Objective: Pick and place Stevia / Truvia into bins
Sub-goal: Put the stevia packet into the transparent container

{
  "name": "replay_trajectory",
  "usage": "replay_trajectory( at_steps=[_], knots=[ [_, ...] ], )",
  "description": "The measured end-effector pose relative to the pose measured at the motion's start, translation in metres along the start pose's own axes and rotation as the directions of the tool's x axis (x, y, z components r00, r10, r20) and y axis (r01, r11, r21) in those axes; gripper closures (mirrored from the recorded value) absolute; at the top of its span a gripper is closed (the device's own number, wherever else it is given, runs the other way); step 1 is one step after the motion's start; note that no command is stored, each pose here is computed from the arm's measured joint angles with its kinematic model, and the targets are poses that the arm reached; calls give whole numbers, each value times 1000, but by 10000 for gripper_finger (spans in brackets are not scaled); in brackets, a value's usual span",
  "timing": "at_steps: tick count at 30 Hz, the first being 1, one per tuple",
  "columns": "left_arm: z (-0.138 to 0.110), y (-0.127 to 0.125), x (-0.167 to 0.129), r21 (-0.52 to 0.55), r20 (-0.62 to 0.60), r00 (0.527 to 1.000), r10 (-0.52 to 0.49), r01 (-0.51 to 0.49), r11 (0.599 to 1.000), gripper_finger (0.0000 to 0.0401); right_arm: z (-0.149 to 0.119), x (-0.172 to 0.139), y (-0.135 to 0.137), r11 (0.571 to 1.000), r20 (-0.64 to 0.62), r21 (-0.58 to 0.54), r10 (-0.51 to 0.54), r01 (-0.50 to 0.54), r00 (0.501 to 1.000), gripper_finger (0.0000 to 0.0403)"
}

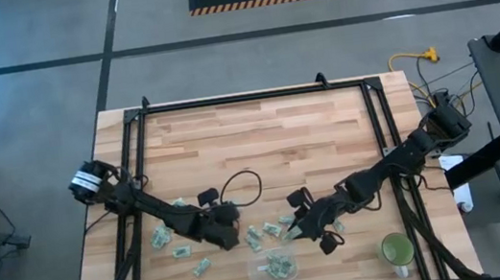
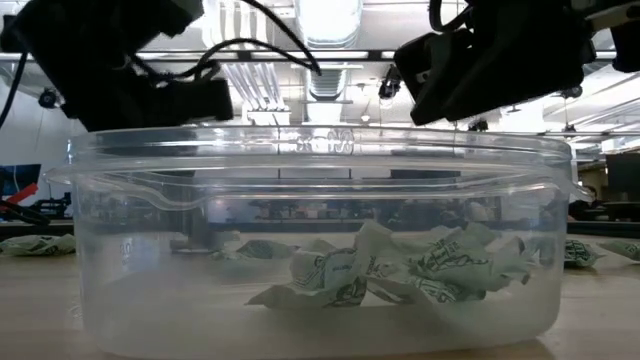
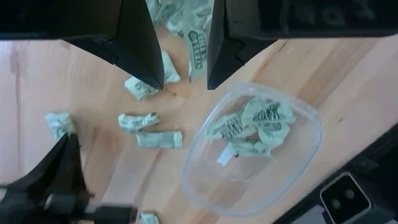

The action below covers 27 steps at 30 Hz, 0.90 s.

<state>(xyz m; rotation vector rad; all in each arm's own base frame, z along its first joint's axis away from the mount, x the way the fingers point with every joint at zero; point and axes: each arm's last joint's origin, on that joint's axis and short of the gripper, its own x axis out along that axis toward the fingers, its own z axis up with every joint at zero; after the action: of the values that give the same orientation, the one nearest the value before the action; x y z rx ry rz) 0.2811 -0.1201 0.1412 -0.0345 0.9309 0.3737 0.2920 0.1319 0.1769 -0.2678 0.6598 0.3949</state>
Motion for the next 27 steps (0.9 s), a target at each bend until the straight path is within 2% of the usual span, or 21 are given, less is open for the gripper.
replay_trajectory(
  at_steps=[5,8,14,17,19,23,26,27],
  knots=[
    [17,-5,-15,2,65,997,-41,41,999,401,-3,0,0,1000,-31,-3,3,-3,1000,292],
    [29,-12,-29,22,135,985,-103,101,995,401,-4,0,0,1000,-43,-5,4,-4,999,295],
    [41,-30,-48,156,282,919,-274,238,959,401,-7,0,-1,1000,-65,-2,2,-3,998,296],
    [43,-37,-51,241,274,869,-412,353,904,401,-10,0,-1,1000,-86,-2,4,-4,996,298],
    [46,-42,-52,289,265,818,-510,438,851,401,-12,0,-1,1000,-93,-3,4,-4,996,301],
    [47,-54,-52,377,226,682,-695,597,708,401,-13,0,-1,1000,-97,-2,4,-4,995,307],
    [47,-60,-50,419,207,603,-771,657,627,401,-14,0,-2,1000,-98,0,2,-2,995,311],
    [46,-61,-49,420,197,600,-776,663,619,401,-14,0,-2,1000,-99,0,2,-2,995,313]
  ],
)
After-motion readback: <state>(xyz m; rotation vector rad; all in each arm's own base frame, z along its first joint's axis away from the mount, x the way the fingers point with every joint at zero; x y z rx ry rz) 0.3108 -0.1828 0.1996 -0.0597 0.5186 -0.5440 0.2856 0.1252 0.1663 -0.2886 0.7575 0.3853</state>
